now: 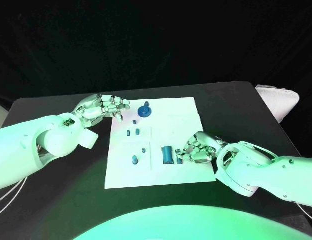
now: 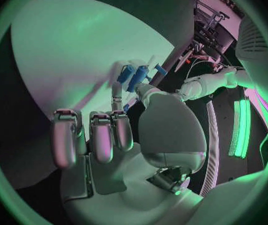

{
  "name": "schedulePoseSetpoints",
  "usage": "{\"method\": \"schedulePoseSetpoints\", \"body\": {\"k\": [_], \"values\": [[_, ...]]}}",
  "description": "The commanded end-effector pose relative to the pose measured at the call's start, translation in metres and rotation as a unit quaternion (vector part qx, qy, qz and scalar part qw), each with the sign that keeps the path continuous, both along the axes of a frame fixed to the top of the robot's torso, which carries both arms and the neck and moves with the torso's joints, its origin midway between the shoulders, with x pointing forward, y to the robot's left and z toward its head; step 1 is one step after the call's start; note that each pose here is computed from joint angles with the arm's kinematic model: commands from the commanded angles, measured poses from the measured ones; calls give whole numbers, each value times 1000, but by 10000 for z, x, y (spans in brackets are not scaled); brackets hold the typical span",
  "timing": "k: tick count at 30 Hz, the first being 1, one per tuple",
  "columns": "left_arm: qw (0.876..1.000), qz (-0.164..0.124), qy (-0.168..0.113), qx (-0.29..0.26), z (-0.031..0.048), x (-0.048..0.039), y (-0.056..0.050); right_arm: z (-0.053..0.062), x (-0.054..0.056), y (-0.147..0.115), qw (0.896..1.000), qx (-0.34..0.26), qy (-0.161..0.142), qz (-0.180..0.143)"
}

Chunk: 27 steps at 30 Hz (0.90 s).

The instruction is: Assemble the parts on the task board

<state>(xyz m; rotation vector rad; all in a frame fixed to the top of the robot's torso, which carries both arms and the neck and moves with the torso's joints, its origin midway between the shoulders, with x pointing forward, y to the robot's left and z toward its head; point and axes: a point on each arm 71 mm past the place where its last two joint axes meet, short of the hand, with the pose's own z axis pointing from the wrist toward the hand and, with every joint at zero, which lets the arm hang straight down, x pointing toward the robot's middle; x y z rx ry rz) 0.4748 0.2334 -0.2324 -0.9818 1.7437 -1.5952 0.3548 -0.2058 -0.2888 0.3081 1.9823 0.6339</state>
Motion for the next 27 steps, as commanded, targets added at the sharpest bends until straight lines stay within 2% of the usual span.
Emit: {"method": "schedulePoseSetpoints", "body": {"k": [1, 9, 14, 27], "values": [[1000, -8, 1, -7, 7, -8, -21, 34, -22, 28, 999, 35, -6, 26], [1000, -10, 1, -7, 7, -9, -28, -48, -26, -8, 998, 4, 28, 47], [1000, -10, 1, -7, 8, -10, -28, -69, -23, -9, 999, -8, 27, 44], [1000, -10, 1, -8, 8, -11, -26, -92, 29, -21, 1000, -25, 13, 9]]}}
